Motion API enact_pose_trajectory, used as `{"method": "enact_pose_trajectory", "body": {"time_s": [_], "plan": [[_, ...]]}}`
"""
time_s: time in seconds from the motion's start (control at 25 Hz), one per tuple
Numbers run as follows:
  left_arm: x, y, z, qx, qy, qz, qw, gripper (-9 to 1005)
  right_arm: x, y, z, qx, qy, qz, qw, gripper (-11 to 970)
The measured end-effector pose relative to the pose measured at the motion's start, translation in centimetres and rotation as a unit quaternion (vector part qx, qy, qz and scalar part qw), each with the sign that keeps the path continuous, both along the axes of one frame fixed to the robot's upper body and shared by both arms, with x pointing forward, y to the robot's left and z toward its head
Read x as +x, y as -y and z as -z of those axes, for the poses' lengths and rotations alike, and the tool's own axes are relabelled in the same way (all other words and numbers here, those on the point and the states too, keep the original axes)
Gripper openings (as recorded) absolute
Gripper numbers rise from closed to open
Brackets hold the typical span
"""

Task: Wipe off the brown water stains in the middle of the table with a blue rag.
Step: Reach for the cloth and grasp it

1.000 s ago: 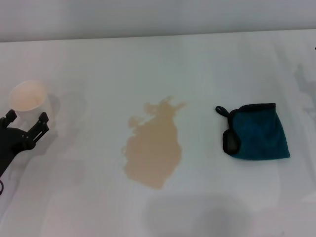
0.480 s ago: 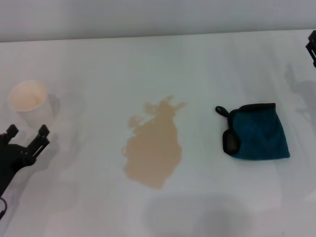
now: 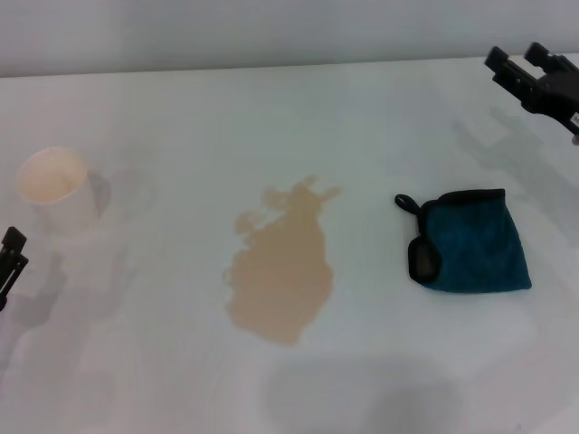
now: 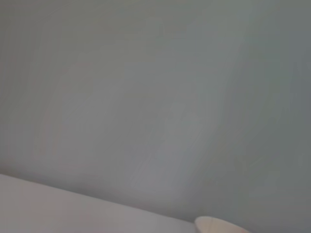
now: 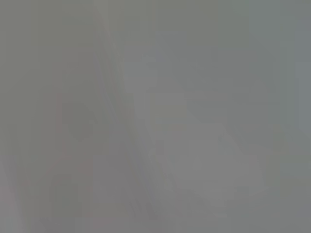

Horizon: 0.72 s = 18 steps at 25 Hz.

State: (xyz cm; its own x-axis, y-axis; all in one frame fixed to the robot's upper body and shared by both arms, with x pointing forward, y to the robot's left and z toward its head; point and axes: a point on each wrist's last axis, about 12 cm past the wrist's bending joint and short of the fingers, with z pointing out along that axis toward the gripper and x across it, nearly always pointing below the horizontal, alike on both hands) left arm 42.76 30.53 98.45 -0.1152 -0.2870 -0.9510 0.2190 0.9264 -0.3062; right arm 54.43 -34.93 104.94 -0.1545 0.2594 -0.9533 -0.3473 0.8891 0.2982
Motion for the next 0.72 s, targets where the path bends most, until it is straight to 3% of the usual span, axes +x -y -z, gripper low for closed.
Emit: {"method": "enact_pose_trajectory", "body": {"time_s": [0.36,0.72], "plan": [[-0.1,0.1,0.0,-0.040,-0.010,-0.004,0.999,884,3.1,0.6,-3.9,-0.062,-0.104,-0.109,0.987,794],[-0.4,-0.1,0.1,-0.068,-0.014,-0.020,0.997,884,5.3,0.2,-7.3,-0.151,-0.229,-0.166,0.947,795]]}}
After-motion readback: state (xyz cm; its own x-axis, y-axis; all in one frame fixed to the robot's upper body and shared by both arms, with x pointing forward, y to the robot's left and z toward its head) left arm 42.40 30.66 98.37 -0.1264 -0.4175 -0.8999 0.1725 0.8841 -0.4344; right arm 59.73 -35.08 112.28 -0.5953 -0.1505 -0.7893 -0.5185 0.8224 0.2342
